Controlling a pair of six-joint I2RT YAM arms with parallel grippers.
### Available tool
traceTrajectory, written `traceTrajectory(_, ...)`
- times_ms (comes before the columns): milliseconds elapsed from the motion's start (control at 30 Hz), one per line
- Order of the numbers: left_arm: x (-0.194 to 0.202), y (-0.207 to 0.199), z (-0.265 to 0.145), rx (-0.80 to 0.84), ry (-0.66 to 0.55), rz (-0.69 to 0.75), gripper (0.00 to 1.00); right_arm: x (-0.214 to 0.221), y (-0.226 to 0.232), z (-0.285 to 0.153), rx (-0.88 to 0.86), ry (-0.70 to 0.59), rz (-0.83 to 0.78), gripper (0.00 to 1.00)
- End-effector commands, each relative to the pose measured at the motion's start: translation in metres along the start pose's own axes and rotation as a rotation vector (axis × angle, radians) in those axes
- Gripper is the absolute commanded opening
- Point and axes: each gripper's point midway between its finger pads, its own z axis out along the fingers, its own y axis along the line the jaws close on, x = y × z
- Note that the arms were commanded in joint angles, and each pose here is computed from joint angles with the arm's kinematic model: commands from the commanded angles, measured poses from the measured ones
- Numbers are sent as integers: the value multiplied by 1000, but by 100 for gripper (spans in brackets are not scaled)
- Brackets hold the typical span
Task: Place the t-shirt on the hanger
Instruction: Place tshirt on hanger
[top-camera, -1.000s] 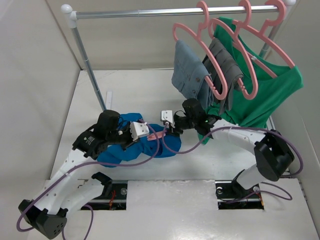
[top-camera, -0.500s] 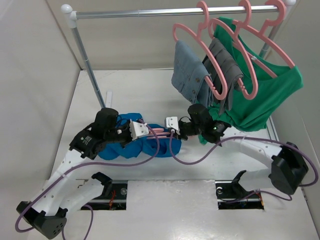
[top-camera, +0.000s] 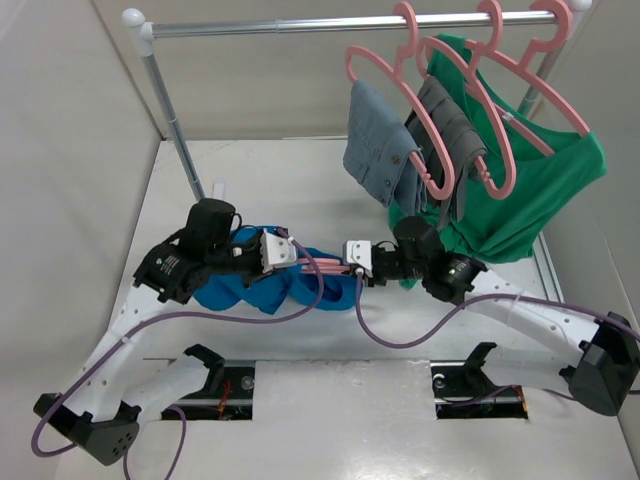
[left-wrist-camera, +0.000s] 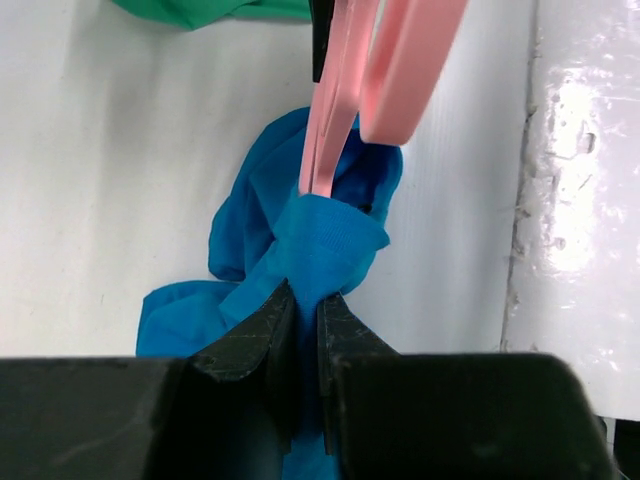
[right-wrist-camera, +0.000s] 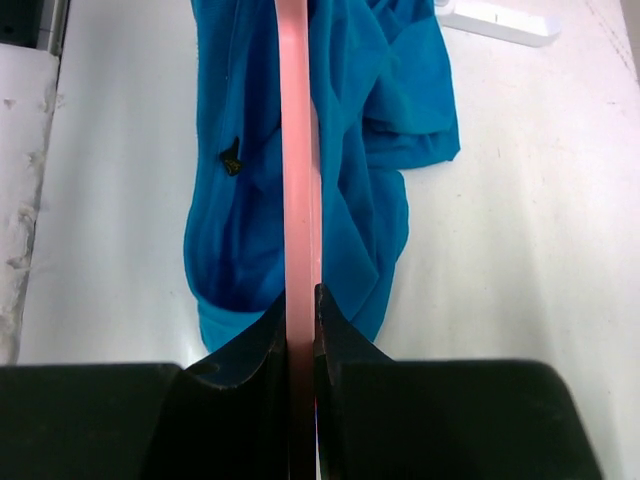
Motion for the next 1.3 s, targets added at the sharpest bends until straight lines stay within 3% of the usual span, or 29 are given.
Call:
traceTrajectory(0, -10, 17, -15, -62, 12, 31, 0, -13, 7, -12, -23, -30, -37, 0)
traceTrajectory(67, -16, 19, -15, -56, -1, 35, 0, -14, 4, -15, -10, -33, -38, 0)
traceTrajectory(167, -16, 19, -11, -22, -2, 47, 11, -19, -3, -17, 5, -40, -42, 0)
traceTrajectory(233, -12, 17, -6, 4, 11, 27, 24, -25, -4, -18, 4, -56, -49, 0)
traceTrajectory(267, -9, 19, -1, 17, 23, 13, 36, -30, -7, -19, 10, -64, -56, 0)
traceTrajectory(367, -6, 12, -2, 67, 33, 0, 52, -31, -10, -19, 11, -66, -53, 0)
traceTrajectory(400, -9, 8, -2, 98, 20, 6, 72, -31, -10, -19, 11, -67, -44, 0)
traceTrajectory(467, -19, 0, -9, 147, -28, 32, 90, -28, -10, -18, -3, -71, -34, 0)
traceTrajectory(533, -25, -3, -13, 160, -46, 57, 100, -25, -16, -21, 11, -67, -15, 0)
traceTrajectory(600, -24, -9, -16, 186, -41, 74, 100, -25, -16, -21, 11, -67, -15, 0)
traceTrajectory(767, -2, -31, -9, 260, 24, 84, 100, -29, -17, -23, 21, -80, -7, 0)
traceTrajectory(900, 37, -6, 6, 83, 134, 30, 100, -45, -14, -23, 14, -107, -35, 0)
traceTrajectory(1000, 50, 16, 20, -44, 126, 22, 100, -53, -14, -25, 23, -120, -49, 0)
traceTrajectory(1067, 48, 24, 24, -85, 104, 26, 95, -61, -14, -27, 24, -136, -62, 0)
traceTrajectory(1133, 54, 22, 29, -61, 128, 5, 56, -64, -14, -30, 30, -144, -69, 0)
traceTrajectory(1200, 59, 16, 30, -25, 146, -21, 25, -69, -18, -34, 50, -150, -77, 0)
traceTrajectory(1233, 59, 16, 30, -25, 146, -21, 0, -68, -20, -34, 57, -145, -77, 0)
traceTrajectory(1267, 57, 16, 29, -25, 146, -21, 0, -68, -20, -34, 57, -145, -77, 0)
